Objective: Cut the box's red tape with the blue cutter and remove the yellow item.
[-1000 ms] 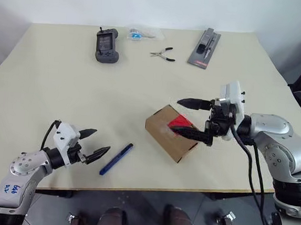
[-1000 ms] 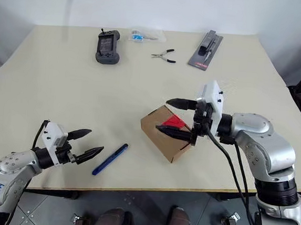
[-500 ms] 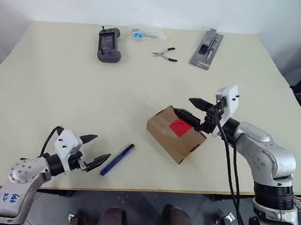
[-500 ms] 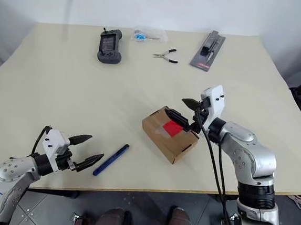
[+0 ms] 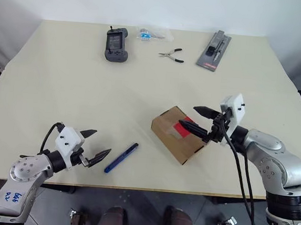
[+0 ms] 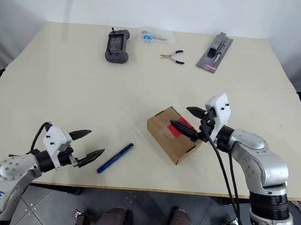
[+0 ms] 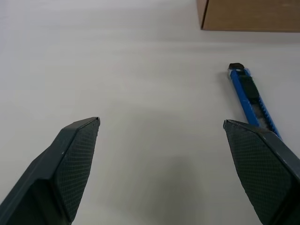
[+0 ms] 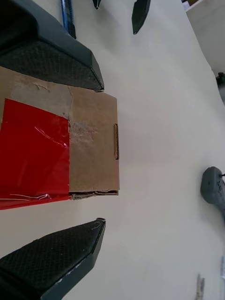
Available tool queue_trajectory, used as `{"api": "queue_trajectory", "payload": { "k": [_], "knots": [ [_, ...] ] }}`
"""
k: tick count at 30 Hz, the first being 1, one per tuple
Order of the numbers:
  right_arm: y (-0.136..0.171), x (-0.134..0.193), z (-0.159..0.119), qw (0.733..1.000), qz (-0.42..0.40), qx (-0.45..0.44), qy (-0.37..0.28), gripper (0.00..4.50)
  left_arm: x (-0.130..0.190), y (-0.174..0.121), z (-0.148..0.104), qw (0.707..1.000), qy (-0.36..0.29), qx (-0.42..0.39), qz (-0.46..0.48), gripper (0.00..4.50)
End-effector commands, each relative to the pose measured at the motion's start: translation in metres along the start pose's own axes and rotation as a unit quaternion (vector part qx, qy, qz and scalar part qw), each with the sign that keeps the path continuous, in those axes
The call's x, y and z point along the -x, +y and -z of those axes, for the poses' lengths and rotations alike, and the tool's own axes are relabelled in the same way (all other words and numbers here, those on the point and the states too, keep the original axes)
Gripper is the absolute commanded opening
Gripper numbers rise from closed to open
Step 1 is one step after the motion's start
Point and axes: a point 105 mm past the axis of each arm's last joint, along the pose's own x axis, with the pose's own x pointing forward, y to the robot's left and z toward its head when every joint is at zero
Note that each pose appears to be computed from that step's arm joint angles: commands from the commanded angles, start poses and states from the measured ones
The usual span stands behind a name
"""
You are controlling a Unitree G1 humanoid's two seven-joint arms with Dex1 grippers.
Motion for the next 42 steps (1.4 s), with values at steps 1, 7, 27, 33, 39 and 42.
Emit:
{"api": "queue_trajectory", "payload": {
  "k": [1,7,27,33,39,42],
  "knots": [
    [-0.001,0.011,-0.015,0.999,0.003,0.033,-0.019,4.5,0.001,-0.002,-0.01,0.999,-0.01,-0.033,-0.006,4.49],
    [0.006,0.022,-0.006,0.999,-0.018,0.048,0.004,4.5,-0.007,-0.006,-0.008,1.0,-0.004,-0.024,-0.018,4.49],
    [0.037,0.046,0.006,0.992,-0.095,0.06,0.056,4.5,-0.03,-0.063,0.016,0.997,0.044,0.006,0.068,4.49],
    [0.041,0.048,-0.007,0.99,-0.11,0.072,0.054,4.5,-0.033,-0.073,0.026,0.994,0.069,0.032,0.076,4.49],
    [0.044,0.048,-0.012,0.988,-0.119,0.08,0.054,4.5,-0.024,-0.071,0.038,0.99,0.113,0.047,0.068,3.92],
    [0.044,0.047,-0.016,0.987,-0.122,0.089,0.053,4.5,-0.019,-0.067,0.045,0.987,0.134,0.047,0.07,3.01]
  ]
}}
